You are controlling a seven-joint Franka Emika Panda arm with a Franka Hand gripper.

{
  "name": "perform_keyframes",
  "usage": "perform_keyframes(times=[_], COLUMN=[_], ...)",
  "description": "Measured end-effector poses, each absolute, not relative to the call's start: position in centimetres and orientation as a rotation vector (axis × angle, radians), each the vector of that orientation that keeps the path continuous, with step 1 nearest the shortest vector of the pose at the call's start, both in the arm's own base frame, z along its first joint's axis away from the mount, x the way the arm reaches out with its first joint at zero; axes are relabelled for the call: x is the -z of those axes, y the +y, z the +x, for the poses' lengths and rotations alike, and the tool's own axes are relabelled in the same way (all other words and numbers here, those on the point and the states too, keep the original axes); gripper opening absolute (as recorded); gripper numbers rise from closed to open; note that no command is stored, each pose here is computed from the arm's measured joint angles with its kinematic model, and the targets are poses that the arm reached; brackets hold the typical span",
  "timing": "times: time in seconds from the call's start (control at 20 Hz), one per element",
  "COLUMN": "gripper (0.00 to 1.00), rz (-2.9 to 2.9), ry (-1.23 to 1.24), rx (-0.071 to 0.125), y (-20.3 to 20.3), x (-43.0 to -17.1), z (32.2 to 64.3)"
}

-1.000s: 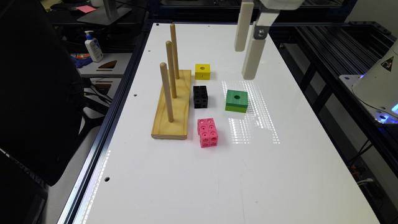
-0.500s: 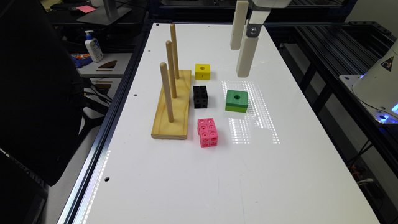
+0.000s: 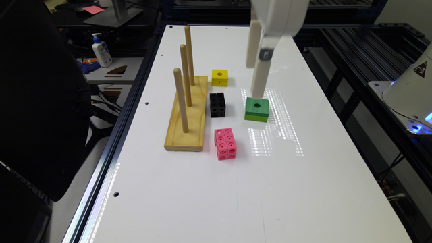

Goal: Pick up pink block.

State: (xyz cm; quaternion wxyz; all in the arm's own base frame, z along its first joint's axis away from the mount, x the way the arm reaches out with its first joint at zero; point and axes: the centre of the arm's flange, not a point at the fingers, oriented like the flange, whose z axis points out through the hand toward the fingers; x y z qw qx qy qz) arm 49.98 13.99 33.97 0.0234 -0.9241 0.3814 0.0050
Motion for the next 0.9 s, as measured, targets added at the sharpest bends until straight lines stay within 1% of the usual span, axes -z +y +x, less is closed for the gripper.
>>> perform_keyframes(times=[0.15, 0.45, 0.55, 0.7, 0.9], gripper=[1.00, 1.00, 1.00, 1.00, 1.00], rz=[-2.859, -2.856, -2.857, -2.860, -2.860], ry=[1.180, 1.185, 1.187, 1.185, 1.182], rx=[-0.019, -0.011, -0.014, -0.020, -0.021], y=[14.0, 13.7, 13.6, 13.5, 13.5], x=[-33.2, -33.4, -33.3, -32.3, -31.0], z=[50.2, 50.4, 50.4, 50.5, 50.9])
